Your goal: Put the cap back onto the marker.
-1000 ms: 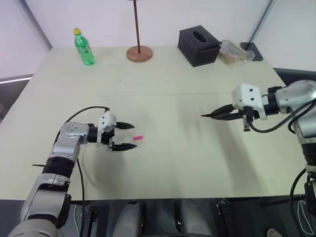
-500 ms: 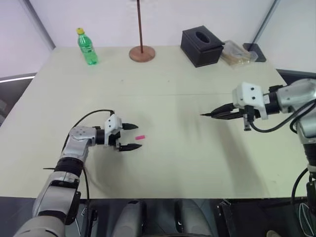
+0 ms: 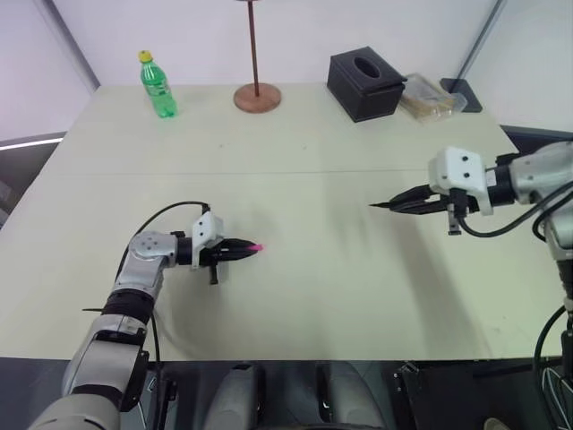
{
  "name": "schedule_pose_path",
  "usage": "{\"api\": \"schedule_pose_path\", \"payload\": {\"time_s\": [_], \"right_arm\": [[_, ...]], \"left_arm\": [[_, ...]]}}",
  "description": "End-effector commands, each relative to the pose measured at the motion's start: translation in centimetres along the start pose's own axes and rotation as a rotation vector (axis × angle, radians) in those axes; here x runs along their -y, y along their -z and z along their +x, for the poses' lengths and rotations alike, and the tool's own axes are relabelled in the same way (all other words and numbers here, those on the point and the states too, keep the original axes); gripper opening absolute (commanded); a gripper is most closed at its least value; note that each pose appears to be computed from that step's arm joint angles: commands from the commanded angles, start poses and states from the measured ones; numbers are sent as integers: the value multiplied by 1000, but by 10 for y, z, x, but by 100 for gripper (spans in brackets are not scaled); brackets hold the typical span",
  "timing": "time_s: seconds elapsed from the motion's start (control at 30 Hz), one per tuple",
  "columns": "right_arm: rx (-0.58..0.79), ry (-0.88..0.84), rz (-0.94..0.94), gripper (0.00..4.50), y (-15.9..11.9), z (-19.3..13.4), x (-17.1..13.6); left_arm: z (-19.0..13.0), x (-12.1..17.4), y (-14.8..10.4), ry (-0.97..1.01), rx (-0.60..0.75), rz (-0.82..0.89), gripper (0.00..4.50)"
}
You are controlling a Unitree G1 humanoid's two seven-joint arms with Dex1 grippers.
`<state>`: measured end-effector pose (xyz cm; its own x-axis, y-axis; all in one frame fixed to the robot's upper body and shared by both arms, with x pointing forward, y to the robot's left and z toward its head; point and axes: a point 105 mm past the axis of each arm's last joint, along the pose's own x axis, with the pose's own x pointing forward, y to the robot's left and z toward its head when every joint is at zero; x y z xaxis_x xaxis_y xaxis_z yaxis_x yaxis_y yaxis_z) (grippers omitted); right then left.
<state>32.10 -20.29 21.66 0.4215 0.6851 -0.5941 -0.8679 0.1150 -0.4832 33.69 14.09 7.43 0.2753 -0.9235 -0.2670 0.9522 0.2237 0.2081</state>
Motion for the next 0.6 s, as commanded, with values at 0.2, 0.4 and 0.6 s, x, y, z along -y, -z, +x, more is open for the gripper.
{"api": "schedule_pose_path", "payload": {"time_s": [0.2, 0.4, 0.6], "right_arm": [[-8, 55, -4, 0, 2, -15, 6], [32, 73, -23, 0, -13, -18, 20], [107, 66, -34, 0, -28, -3, 24]], "left_arm": [[-3, -10, -6, -32, -4, -18, 2], [-5, -28, -86, 63, 112, 98, 2], [7, -33, -134, 112, 181, 178, 2]]}}
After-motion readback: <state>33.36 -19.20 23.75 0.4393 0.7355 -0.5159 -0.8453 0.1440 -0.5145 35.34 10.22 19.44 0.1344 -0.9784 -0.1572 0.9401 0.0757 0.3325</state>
